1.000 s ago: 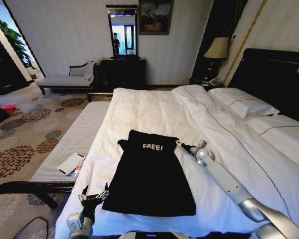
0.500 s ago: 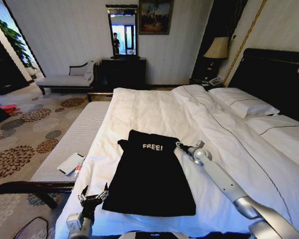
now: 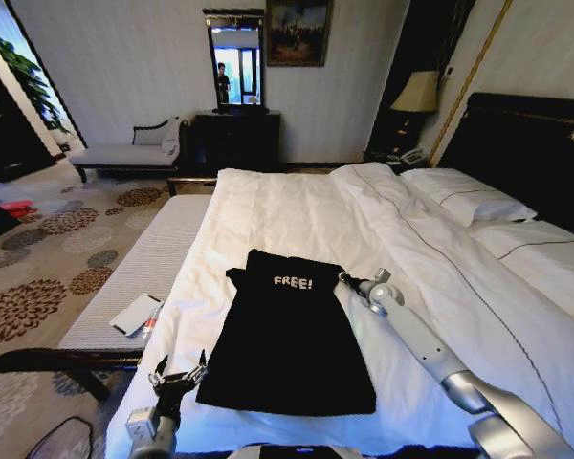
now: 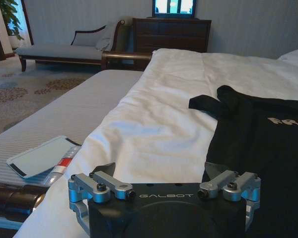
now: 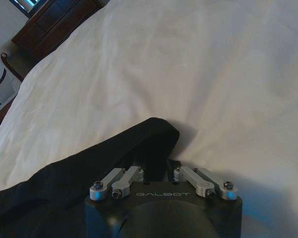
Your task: Fold the clothes on the bed.
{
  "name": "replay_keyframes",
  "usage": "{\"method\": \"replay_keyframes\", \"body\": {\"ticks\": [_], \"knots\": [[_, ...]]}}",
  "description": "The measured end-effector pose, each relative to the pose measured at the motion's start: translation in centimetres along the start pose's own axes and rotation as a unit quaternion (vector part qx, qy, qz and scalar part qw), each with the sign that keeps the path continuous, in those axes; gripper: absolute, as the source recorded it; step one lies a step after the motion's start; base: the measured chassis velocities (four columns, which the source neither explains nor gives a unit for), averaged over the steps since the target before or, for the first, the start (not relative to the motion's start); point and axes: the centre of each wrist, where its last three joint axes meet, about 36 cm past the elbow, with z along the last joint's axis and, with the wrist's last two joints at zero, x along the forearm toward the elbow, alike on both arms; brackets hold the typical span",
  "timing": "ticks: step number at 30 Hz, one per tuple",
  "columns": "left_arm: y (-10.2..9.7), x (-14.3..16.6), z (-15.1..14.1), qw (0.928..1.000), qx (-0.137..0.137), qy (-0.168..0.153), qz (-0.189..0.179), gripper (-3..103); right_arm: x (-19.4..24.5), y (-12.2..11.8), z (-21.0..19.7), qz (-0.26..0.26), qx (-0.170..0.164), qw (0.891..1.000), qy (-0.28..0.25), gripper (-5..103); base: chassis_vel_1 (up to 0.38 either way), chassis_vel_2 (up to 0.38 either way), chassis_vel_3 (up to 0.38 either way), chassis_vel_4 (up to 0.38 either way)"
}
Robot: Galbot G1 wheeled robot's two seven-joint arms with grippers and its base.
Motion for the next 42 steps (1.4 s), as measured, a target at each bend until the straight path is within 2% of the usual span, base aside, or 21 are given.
{"method": "replay_keyframes", "body": {"ticks": [2,3,4,6,7,14,19,24,29,30,34,35,38,42], "knots": [[0.1,-0.1,0.0,1.0000,0.001,0.001,-0.002,100,-0.1,-0.1,0.0,0.002,0.000,1.000,0.000,15,0.000,0.000,0.000,0.000],[0.2,-0.2,0.0,1.0000,0.002,0.001,-0.003,100,0.0,-0.1,0.0,0.002,0.001,1.000,-0.001,15,0.000,0.000,0.000,0.000],[0.2,-0.3,0.1,1.0000,0.003,0.002,-0.005,100,0.0,-0.3,-0.1,0.003,0.001,1.000,-0.002,5,0.000,0.000,0.000,0.000],[0.2,-0.3,0.1,1.0000,0.004,0.002,-0.005,100,0.1,-0.3,-0.1,0.003,0.002,1.000,-0.003,5,0.000,0.000,0.000,0.000],[0.2,-0.5,0.0,1.0000,0.004,0.000,-0.005,100,0.3,-0.4,-0.2,0.002,0.004,1.000,-0.007,1,0.000,0.000,0.000,0.000],[0.2,-0.5,0.1,1.0000,0.004,0.000,-0.005,100,0.5,-0.2,-0.5,-0.002,0.008,1.000,-0.013,0,0.000,0.000,0.000,0.000],[0.3,-0.6,0.5,0.9998,-0.005,-0.015,-0.010,100,1.1,-0.2,-1.3,-0.007,0.018,1.000,-0.024,0,0.000,0.000,0.000,0.000],[0.2,-0.7,0.5,0.9999,0.002,-0.015,-0.007,100,2.1,-0.6,-3.0,-0.006,0.048,0.998,-0.038,0,0.000,0.000,0.000,0.000],[0.0,-0.7,0.5,0.9999,0.005,-0.014,-0.006,100,2.4,-1.2,-4.0,-0.003,0.110,0.993,-0.046,0,0.000,0.000,0.000,0.000],[0.0,-0.7,0.5,0.9999,0.005,-0.014,-0.006,100,2.4,-1.2,-4.0,-0.003,0.110,0.993,-0.046,0,0.000,0.000,0.000,0.000],[0.0,-0.5,0.2,0.9998,0.007,-0.016,-0.006,100,1.4,-1.7,-4.2,-0.002,0.175,0.983,-0.055,0,0.000,0.000,0.000,0.000],[0.0,-0.5,0.2,0.9998,0.007,-0.016,-0.006,100,1.4,-1.7,-4.2,-0.002,0.175,0.983,-0.055,0,0.000,0.000,0.000,0.000],[0.0,-0.3,0.0,0.9998,0.007,-0.017,-0.006,100,0.7,-1.7,-5.1,-0.002,0.216,0.974,-0.065,0,0.000,0.000,0.000,0.000],[0.0,-0.3,-0.2,0.9998,0.007,-0.019,-0.004,100,0.3,-1.4,-7.1,0.004,0.239,0.968,-0.080,0,0.000,0.000,0.000,0.000]]}}
